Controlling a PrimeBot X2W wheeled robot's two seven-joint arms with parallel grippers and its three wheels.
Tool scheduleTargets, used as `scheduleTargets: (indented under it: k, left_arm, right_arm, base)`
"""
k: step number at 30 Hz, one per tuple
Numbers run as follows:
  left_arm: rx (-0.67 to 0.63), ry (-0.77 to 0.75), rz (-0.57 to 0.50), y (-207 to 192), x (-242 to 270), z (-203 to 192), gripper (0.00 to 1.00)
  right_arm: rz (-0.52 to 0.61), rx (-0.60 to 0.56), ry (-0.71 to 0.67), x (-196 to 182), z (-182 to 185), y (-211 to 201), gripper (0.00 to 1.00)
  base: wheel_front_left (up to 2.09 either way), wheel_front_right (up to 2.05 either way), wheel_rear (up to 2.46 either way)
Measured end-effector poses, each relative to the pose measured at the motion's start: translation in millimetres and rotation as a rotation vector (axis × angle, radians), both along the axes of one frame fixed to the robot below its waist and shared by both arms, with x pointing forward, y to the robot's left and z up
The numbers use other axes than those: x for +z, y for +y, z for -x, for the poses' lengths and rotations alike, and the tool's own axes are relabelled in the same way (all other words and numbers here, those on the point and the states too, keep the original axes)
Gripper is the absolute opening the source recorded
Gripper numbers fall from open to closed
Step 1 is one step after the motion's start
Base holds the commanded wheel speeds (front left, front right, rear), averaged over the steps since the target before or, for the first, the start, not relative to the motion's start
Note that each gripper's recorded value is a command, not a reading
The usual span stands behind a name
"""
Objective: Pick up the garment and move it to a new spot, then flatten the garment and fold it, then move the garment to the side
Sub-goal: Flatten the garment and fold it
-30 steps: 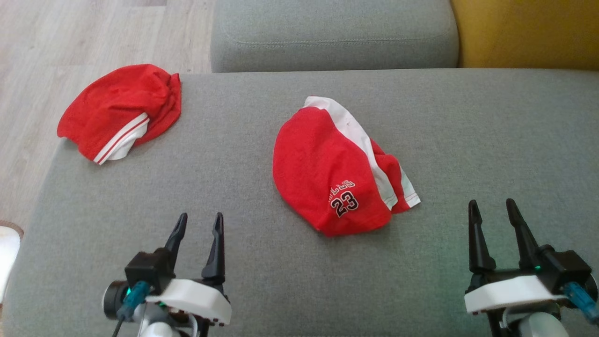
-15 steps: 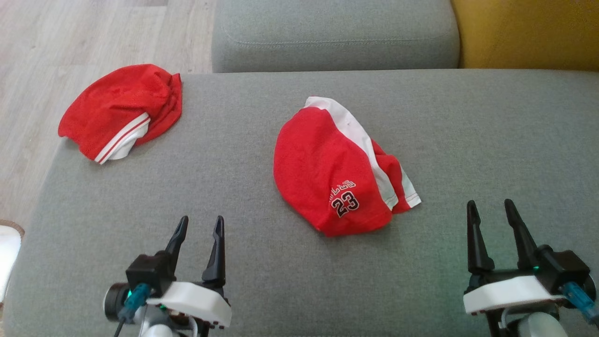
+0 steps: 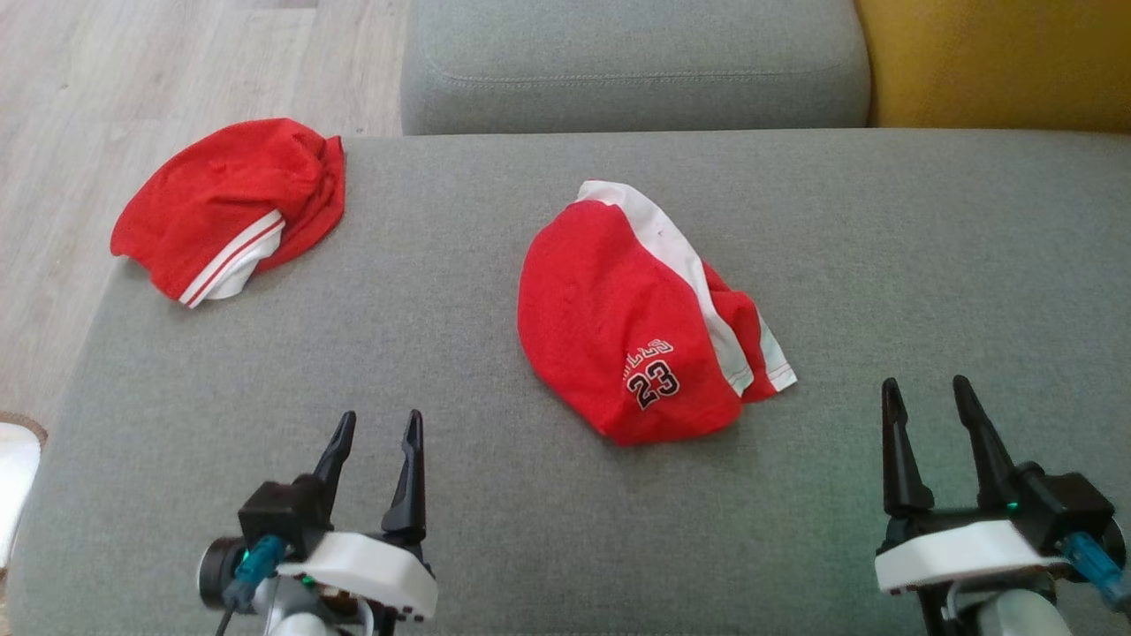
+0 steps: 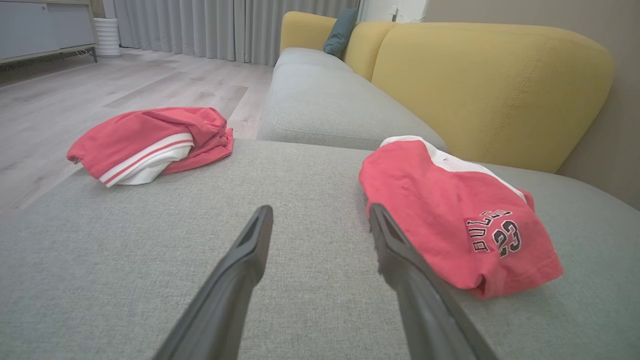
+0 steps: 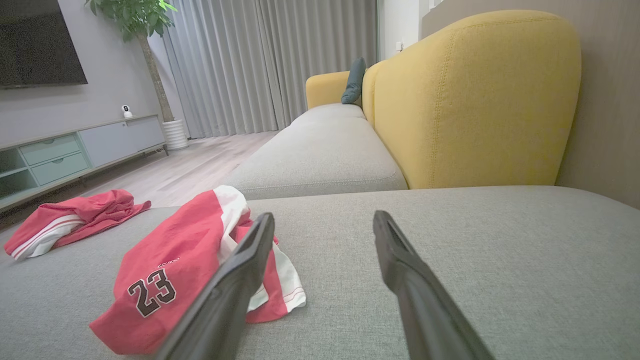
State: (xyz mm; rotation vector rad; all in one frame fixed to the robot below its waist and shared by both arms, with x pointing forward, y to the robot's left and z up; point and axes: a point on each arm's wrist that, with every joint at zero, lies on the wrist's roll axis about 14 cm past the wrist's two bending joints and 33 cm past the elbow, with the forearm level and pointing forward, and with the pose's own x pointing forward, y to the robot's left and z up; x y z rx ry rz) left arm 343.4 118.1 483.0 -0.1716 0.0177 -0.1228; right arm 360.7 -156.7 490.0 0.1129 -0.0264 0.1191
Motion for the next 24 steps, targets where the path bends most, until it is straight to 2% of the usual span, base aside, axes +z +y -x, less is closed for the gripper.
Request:
scheduleTargets:
  k: [18,24]
  left_arm:
    - [0.010,0.019,-0.008,4.3,-6.8,0.0,1.00]
    - [0.015,0.046,-0.006,5.6,-14.9,-2.3,1.00]
  right_arm:
    - [0.000,0.015,0.016,-5.3,-3.9,4.8,1.00]
    - [0.002,0.076,0.022,-5.4,-30.1,26.5,1.00]
  base:
    - [0.00,0.00,0.00]
    - [0.00,0.00,0.00]
